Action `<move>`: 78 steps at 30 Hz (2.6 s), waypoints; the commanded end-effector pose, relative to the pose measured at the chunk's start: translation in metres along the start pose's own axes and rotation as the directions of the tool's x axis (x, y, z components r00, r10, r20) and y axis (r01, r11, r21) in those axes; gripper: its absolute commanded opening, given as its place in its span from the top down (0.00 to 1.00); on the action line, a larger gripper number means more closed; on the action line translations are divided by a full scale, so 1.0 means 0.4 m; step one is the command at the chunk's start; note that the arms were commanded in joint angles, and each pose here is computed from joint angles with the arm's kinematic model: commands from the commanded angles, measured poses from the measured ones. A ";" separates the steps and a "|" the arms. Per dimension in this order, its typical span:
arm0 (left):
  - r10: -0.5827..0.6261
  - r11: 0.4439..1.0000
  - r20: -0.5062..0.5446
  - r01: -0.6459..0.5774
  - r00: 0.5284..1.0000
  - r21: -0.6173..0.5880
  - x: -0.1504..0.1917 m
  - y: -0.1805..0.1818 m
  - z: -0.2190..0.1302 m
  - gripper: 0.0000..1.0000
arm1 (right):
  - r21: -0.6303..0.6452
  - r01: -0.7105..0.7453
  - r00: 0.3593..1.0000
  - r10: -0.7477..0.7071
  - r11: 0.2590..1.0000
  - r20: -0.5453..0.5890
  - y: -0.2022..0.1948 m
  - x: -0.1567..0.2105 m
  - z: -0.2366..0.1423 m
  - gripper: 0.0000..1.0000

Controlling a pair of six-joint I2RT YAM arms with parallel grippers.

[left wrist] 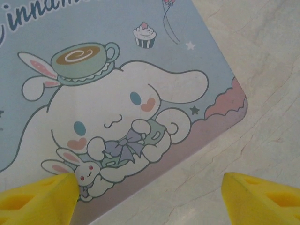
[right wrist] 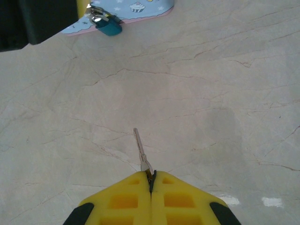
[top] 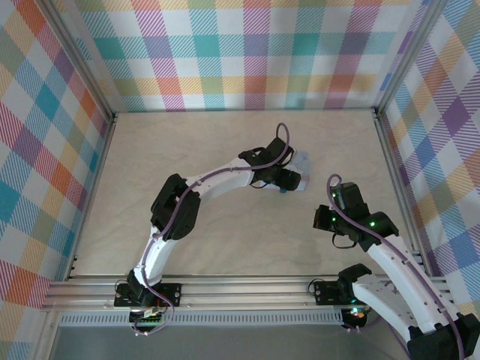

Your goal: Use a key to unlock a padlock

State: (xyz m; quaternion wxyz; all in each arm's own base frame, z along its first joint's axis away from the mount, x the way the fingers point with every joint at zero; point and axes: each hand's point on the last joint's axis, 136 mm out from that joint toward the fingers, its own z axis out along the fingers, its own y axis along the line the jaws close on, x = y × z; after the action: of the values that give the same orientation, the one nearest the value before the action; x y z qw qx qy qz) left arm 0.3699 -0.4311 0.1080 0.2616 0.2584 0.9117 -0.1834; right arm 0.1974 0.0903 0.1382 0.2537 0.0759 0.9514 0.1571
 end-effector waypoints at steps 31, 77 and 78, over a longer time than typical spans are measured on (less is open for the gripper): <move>-0.154 0.980 0.038 0.157 0.987 -0.123 0.121 0.217 -0.199 0.16 | -0.396 0.019 0.999 -0.029 0.918 -0.019 0.193 -0.036 0.046 0.96; -0.254 0.958 0.298 0.198 0.920 0.205 0.319 0.201 -0.248 0.05 | -0.541 -0.083 0.982 -0.024 0.837 -0.189 0.374 -0.138 0.387 0.96; -0.256 0.957 0.297 0.197 0.920 0.213 0.318 0.200 -0.244 0.06 | -0.533 -0.084 0.981 -0.024 0.842 -0.194 0.368 -0.131 0.390 0.96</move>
State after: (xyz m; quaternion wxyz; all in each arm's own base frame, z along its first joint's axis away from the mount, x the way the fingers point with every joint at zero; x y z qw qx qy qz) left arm 0.2796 -0.2681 0.0922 0.3522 0.1406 0.8738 -0.3045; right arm 0.3406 0.2583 0.0988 0.1848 0.0042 0.8776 0.4423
